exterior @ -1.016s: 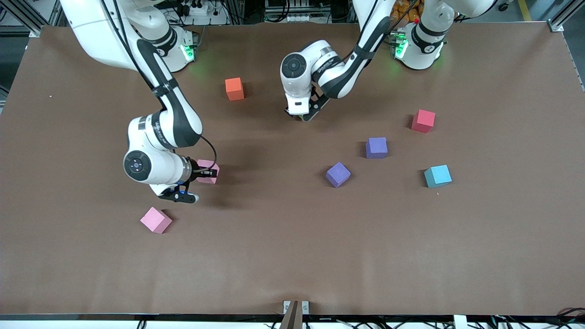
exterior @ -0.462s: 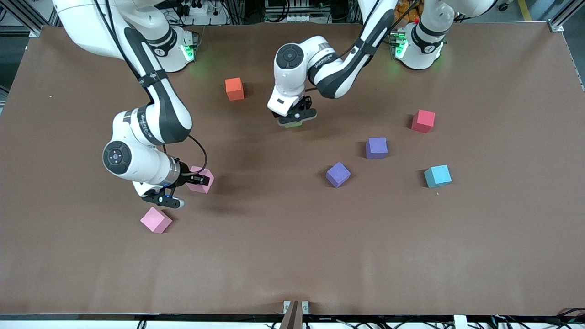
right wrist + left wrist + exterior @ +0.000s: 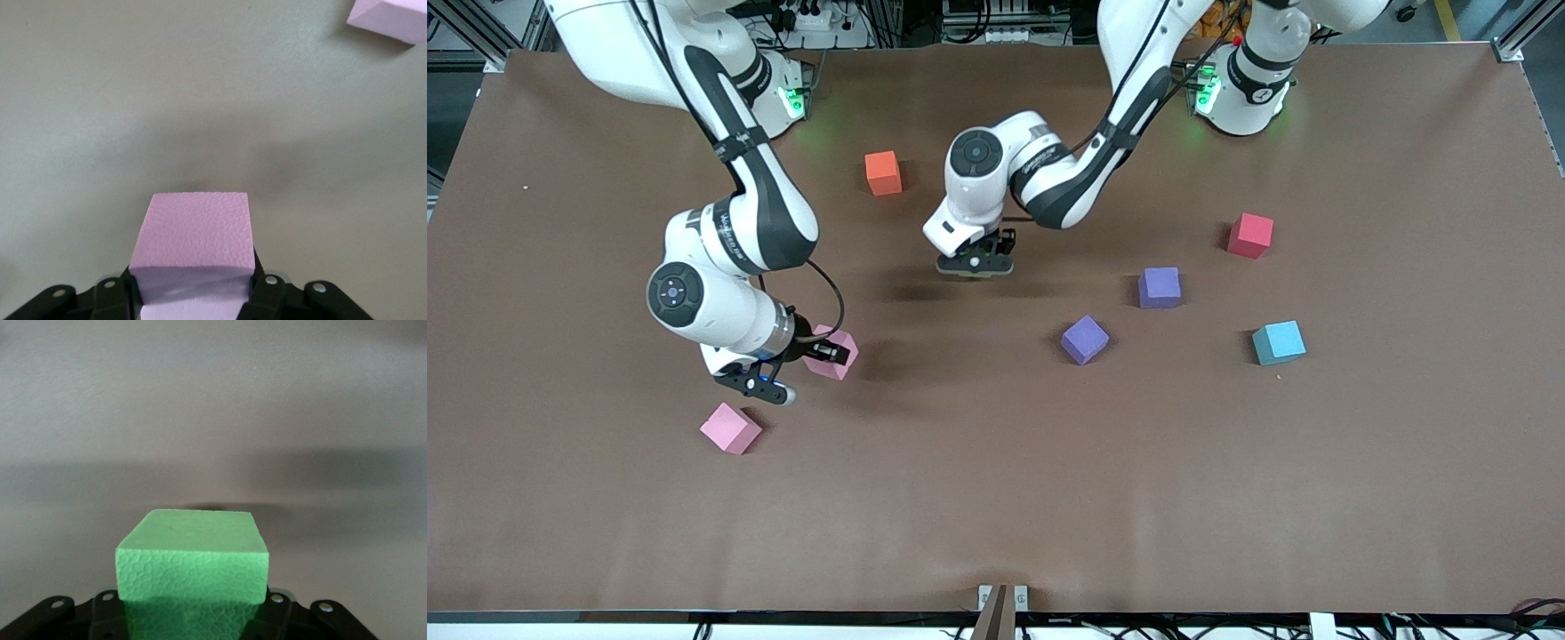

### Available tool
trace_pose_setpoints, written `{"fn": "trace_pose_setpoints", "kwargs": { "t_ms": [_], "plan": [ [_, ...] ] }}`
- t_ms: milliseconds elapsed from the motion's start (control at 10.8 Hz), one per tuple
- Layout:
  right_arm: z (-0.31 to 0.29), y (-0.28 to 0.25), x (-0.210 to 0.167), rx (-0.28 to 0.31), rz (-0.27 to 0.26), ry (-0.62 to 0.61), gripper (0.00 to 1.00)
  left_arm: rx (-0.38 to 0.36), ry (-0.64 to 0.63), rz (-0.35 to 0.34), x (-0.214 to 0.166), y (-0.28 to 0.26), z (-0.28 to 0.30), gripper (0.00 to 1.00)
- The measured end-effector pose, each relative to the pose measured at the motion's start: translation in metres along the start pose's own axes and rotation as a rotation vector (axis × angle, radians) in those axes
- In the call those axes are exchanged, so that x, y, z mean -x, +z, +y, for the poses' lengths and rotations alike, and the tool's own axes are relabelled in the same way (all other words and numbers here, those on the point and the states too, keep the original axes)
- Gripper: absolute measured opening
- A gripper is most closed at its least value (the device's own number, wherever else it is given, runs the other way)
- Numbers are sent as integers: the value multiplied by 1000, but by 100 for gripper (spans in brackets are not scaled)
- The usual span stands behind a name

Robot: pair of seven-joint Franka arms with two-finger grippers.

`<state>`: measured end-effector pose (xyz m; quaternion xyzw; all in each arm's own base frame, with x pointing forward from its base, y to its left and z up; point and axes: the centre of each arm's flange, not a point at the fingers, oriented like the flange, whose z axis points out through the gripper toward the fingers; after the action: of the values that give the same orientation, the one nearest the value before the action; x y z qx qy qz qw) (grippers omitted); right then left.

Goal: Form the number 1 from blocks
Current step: 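Place the green block mid-table with the left gripper while the right carries pink, then lower the pink block beside the green block while the left gripper reaches purple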

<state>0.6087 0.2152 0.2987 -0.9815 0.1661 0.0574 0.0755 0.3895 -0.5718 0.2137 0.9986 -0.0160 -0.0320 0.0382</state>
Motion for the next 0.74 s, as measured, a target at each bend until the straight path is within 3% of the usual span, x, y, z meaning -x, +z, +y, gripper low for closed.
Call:
{"fn": "trace_pose_setpoints", "kwargs": {
  "t_ms": [185,277,462,739],
  "plan": [
    [-2,1,2,1,-1,-1,58,-15,15,1,-2,14,1,61],
    [-5,2,4,2,-2,-6,58,-23,27,4,0,18,2,67],
    [-15,4,12,5,-5,-27,58,-29,52,14,7,18,9,96],
    [-32,8,29,9,-9,-64,58,-37,49,14,4,13,9,100]
  ]
}}
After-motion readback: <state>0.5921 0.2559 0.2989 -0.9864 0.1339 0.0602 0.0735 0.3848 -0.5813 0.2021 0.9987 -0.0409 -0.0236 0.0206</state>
